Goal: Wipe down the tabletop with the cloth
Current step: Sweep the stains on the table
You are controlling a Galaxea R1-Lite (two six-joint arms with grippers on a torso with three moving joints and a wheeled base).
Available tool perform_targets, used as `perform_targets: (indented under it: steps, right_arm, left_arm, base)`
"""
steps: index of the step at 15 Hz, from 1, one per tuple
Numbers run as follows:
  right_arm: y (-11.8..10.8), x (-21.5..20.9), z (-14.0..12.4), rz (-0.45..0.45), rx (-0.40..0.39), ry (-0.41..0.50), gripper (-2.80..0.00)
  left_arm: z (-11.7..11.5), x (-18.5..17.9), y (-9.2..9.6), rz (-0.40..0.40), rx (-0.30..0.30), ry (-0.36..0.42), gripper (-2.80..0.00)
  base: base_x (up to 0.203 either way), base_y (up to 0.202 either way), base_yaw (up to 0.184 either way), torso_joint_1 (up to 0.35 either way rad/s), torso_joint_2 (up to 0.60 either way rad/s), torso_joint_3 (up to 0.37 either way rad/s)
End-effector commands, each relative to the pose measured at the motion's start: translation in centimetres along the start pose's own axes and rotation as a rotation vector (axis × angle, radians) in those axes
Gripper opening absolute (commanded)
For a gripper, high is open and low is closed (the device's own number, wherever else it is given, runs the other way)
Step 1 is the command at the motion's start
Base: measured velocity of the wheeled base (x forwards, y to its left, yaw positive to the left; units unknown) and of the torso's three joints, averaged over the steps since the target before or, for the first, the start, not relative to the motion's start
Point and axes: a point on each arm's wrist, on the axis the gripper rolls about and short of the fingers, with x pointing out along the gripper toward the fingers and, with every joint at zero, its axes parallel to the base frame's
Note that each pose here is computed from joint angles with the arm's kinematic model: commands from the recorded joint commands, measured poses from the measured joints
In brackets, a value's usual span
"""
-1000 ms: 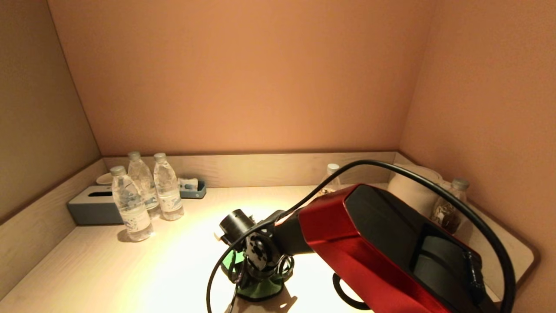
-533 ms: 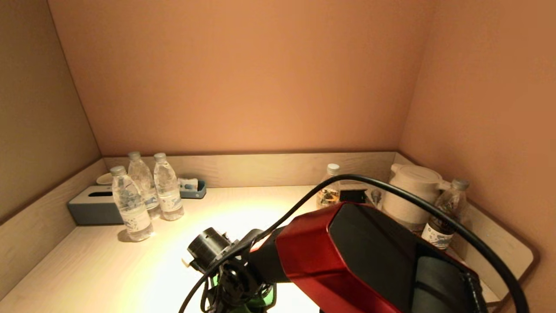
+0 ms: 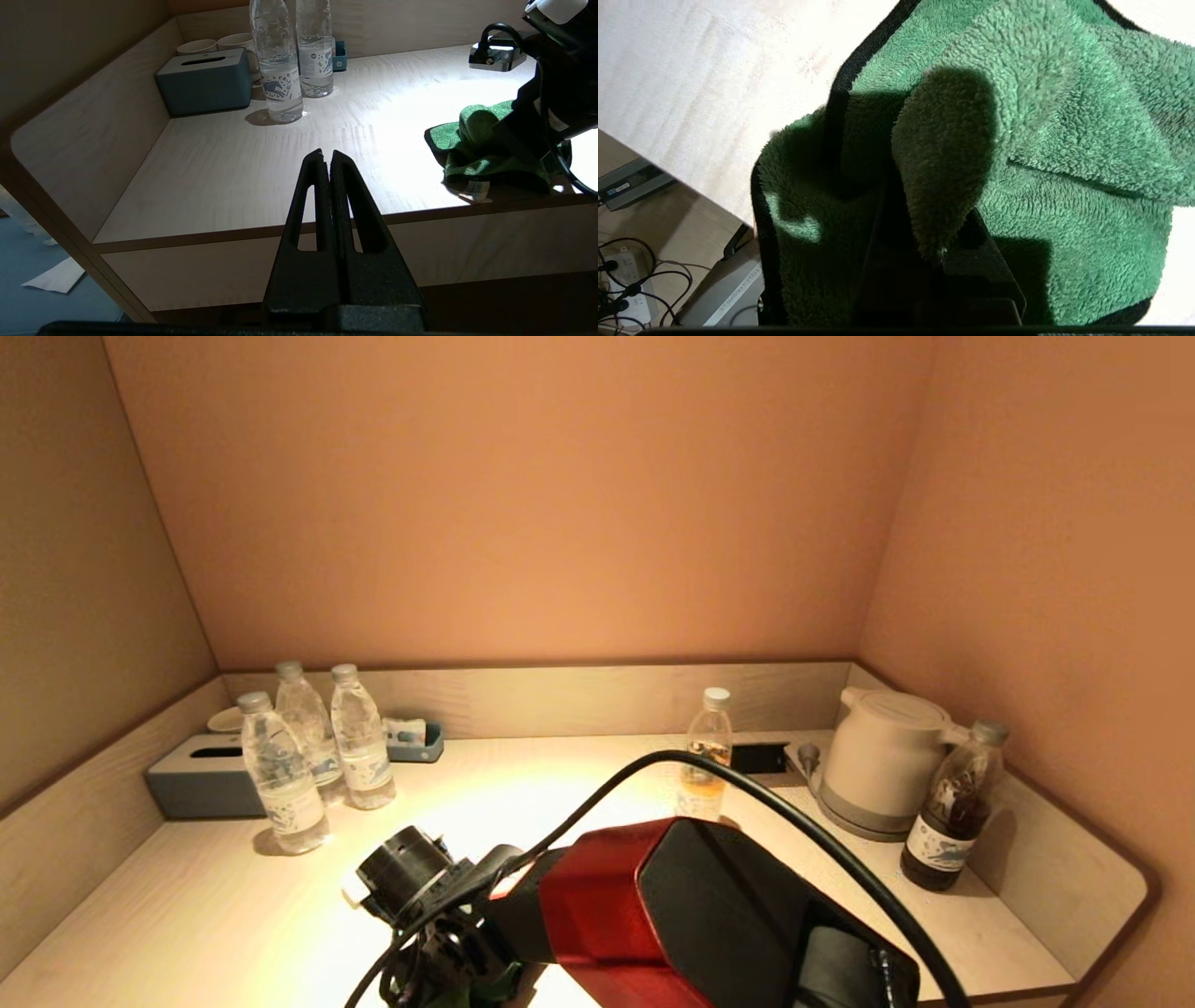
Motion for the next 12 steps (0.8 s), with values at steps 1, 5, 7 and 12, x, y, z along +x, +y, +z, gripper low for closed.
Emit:
perform_targets:
  steps: [1, 5, 7, 12]
  right_arm:
    - [-0.1, 1.6, -0.2, 0.001, -0.014, -0.022, -2.80]
    - [-4.2, 3.4, 0.5, -0.044, 0.044, -0.042, -2.80]
    - [-7.7, 3.4, 1.3, -0.086, 0.104, -0.047, -2.80]
    - [-11.7, 2.0, 1.8, -0.146, 0.177, -0.023, -2.80]
  left_arm:
    - [0.0, 0.0, 0.0, 0.000, 0.000, 0.000, -2.80]
    - [0.0, 0.0, 0.0, 0.000, 0.000, 0.000, -2.80]
    - [0.0, 0.0, 0.0, 0.000, 0.000, 0.000, -2.80]
    - [0.0, 0.0, 0.0, 0.000, 0.000, 0.000, -2.80]
  base:
    - [0.000, 0.000, 0.000, 0.000, 0.00, 0.000]
    - [0.000, 0.000, 0.000, 0.000, 0.00, 0.000]
    - [0.000, 0.000, 0.000, 0.000, 0.00, 0.000]
    - [0.000, 0.000, 0.000, 0.000, 0.00, 0.000]
